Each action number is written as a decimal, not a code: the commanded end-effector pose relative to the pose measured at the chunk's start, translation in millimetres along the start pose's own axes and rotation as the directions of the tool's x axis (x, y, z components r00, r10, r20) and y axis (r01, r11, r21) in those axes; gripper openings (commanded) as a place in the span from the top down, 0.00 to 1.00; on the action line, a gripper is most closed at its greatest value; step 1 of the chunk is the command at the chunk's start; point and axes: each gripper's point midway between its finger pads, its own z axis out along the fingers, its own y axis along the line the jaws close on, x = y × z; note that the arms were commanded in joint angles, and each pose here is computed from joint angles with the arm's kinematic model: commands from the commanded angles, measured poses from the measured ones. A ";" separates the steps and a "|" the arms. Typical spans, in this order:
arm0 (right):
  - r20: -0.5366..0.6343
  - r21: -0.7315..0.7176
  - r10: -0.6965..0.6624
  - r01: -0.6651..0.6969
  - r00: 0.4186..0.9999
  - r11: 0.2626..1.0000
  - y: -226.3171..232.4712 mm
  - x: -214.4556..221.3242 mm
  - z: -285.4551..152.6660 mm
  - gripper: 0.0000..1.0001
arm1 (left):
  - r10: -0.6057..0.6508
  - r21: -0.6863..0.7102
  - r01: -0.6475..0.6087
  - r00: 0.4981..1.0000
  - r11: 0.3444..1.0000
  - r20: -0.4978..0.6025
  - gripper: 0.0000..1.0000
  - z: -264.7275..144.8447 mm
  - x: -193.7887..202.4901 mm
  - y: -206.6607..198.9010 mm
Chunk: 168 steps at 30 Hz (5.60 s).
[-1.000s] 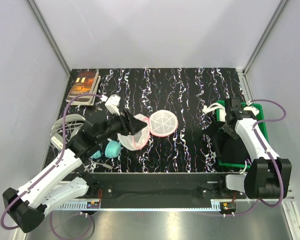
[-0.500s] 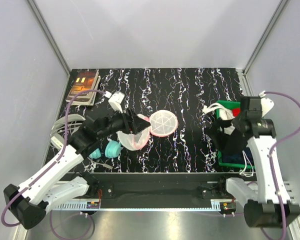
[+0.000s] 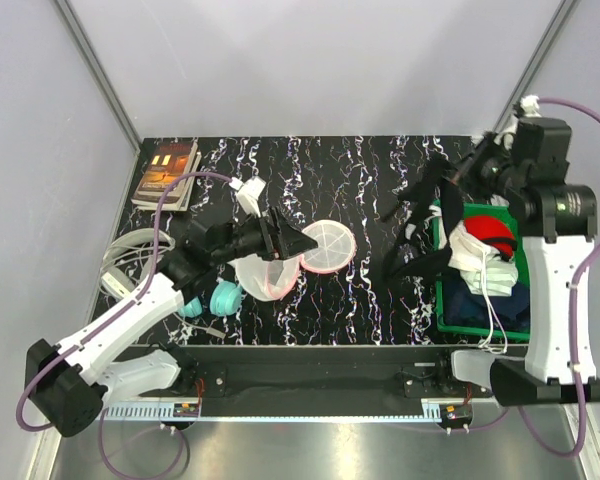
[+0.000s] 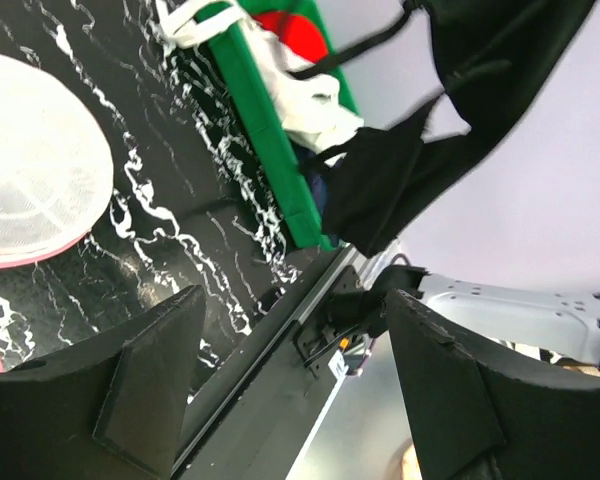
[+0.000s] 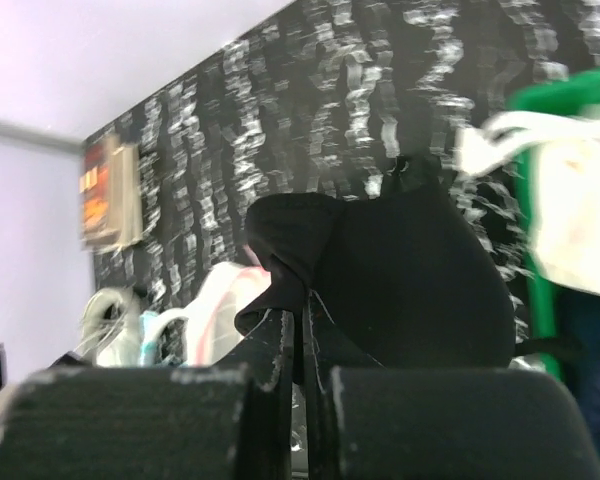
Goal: Place the bra in the laundry bag and zip it closed
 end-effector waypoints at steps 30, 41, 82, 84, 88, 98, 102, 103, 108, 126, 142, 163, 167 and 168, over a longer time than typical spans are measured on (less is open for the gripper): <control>-0.133 0.089 -0.041 0.053 0.990 0.995 -96.8 175.1 58.8 1.00 | -0.092 -0.017 0.090 0.966 0.996 -0.243 0.36 118.8 53.0 15.1; -0.197 0.116 0.070 -0.048 0.978 0.992 -109.4 207.9 34.1 1.00 | -0.090 -0.100 0.064 0.955 0.993 -0.282 0.41 188.0 66.8 48.0; -0.622 0.134 0.134 -0.064 0.771 0.989 -80.5 304.4 72.6 0.24 | 0.058 -0.107 -0.110 0.913 0.988 -0.403 0.31 75.9 146.0 38.2; -0.592 0.119 0.139 -0.084 0.794 0.989 -76.1 296.5 68.1 0.22 | 0.047 -0.103 -0.098 0.908 0.990 -0.416 0.28 72.8 158.9 29.5; -0.525 0.146 0.130 -0.062 0.841 0.987 -81.0 277.4 58.7 0.20 | 0.012 -0.061 -0.042 0.901 0.997 -0.434 0.22 74.7 179.0 3.0; -0.396 0.199 0.104 -0.025 0.912 0.980 -98.3 212.7 56.2 0.18 | -0.261 -0.081 0.253 0.852 0.964 -0.454 0.18 109.1 218.7 -20.1; -0.365 0.187 0.106 -0.038 0.925 0.982 -97.0 195.3 49.9 0.18 | -0.408 -0.102 0.413 0.776 0.905 -0.481 0.09 130.2 239.1 -20.1; -0.363 0.183 0.103 -0.038 0.926 0.982 -96.2 194.6 48.8 0.18 | -0.418 -0.102 0.424 0.773 0.900 -0.476 0.09 134.5 237.4 -23.3; -0.360 0.179 0.105 -0.042 0.927 0.983 -97.5 197.0 44.6 0.18 | -0.521 -0.213 0.478 0.730 0.852 -0.443 0.09 138.1 251.7 -0.2; -0.345 0.171 0.104 -0.047 0.933 0.984 -98.2 197.5 39.0 0.18 | -0.603 -0.297 0.527 0.727 0.796 -0.328 0.30 172.2 239.4 28.1; -0.357 0.171 0.083 -0.022 0.930 0.985 -102.4 201.2 43.8 0.18 | -0.353 -0.168 0.314 0.878 0.934 -0.324 1.00 217.2 190.2 57.5; -0.374 -0.536 -0.270 0.030 0.888 0.844 0.5 200.9 38.3 0.06 | 0.278 0.338 -0.113 0.825 0.934 -0.492 1.00 83.1 89.1 11.0; -0.319 -0.592 -0.281 0.041 0.905 0.805 7.7 198.8 34.8 0.05 | 0.304 0.417 -0.096 0.830 0.904 -0.467 1.00 67.3 76.7 -17.1; -0.290 -0.609 -0.284 0.053 0.914 0.792 11.4 194.9 34.4 0.05 | 0.306 0.423 -0.095 0.832 0.901 -0.464 1.00 64.9 74.2 -21.9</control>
